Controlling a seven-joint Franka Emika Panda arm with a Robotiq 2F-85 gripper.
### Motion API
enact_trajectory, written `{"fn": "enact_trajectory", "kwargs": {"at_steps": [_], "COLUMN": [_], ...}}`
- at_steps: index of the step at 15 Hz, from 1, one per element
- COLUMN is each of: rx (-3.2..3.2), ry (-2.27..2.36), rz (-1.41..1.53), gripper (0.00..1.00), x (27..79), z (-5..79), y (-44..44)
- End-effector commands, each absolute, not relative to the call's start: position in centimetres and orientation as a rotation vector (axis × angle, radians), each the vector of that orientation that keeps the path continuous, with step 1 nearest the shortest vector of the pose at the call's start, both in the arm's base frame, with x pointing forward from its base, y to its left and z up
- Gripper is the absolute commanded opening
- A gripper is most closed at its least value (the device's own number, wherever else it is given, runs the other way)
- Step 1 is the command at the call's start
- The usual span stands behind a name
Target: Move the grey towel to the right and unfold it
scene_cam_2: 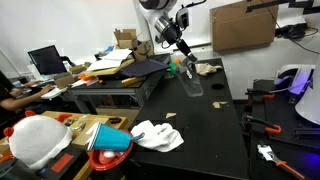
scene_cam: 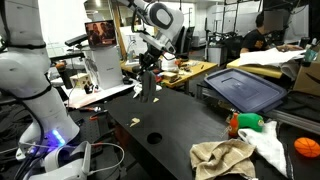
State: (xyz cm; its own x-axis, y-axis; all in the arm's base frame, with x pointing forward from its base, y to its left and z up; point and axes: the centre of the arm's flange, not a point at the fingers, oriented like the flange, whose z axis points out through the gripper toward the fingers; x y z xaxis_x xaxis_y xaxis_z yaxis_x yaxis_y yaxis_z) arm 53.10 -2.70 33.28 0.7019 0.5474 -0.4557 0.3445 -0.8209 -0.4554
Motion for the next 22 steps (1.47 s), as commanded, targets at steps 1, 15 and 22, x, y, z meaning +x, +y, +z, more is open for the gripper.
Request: {"fn": "enact_trajectory", "kwargs": {"at_steps": [1,15,22], "rx": [-2.486,-3.009,-3.181], "ry": [-0.707,-0.658,-0.597], "rz": [0.963,1.027,1.004], "gripper": [0.02,0.33,0.84], "x": [54.2,55.4,55.6], "z": [32.9,31.0,30.0], "y": [-3.2,-2.5,-1.0]}}
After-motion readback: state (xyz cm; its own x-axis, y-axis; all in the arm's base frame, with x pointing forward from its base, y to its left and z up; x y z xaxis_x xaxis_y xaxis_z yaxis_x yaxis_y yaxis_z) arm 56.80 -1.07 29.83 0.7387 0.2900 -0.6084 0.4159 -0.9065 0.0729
